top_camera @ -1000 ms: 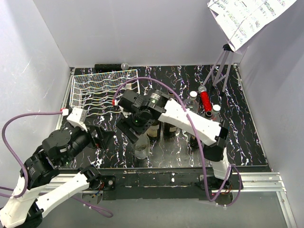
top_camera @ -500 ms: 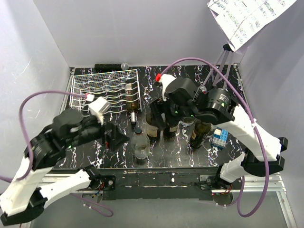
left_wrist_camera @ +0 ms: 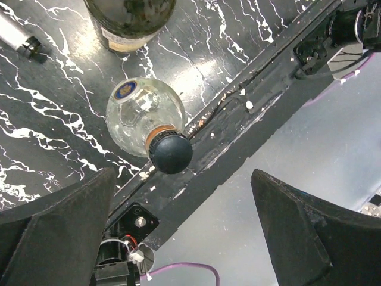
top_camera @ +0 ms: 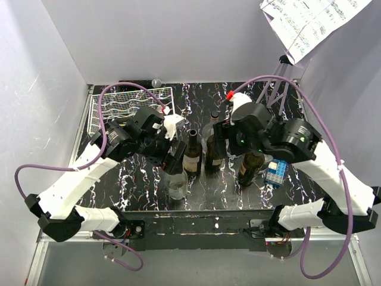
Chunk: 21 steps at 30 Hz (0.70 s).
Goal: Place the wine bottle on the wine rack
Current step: Pick up the wine bottle from the center of the board.
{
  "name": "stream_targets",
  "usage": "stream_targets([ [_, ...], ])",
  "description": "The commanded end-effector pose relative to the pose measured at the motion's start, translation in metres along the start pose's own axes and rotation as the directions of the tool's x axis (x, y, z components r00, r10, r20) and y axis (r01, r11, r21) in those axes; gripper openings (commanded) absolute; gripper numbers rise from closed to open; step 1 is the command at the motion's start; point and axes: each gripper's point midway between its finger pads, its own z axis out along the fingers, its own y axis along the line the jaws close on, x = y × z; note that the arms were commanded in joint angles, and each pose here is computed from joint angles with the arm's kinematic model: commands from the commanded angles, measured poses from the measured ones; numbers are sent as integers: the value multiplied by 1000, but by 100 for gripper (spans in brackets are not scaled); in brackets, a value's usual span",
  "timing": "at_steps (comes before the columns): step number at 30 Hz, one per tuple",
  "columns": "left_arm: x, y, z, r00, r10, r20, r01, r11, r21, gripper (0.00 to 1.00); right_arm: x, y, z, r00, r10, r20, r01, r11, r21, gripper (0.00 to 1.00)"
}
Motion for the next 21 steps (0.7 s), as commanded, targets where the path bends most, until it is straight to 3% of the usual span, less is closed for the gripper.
stream_targets([
  [1, 6, -13, -4, 999, -1, -46, 4, 998, 57, 98, -17, -18, -15, 992, 64, 111, -68, 997, 40, 83],
  [10, 17, 2, 27, 982, -15, -189, -3, 995, -97, 88, -20, -32, -15, 988, 73, 140, -82, 995, 63, 82],
  [17, 26, 10, 35, 967, -17, -253, -24, 987, -160, 72, -12, -42, -16, 985, 95, 145, -105, 992, 67, 82],
  [19, 30, 15, 35, 962, -17, -272, -34, 982, -184, 61, -11, -44, -16, 984, 100, 145, -111, 991, 70, 82],
  [21, 35, 17, 35, 957, -22, -290, -38, 979, -200, 57, -10, -45, -15, 985, 101, 141, -111, 991, 68, 82],
])
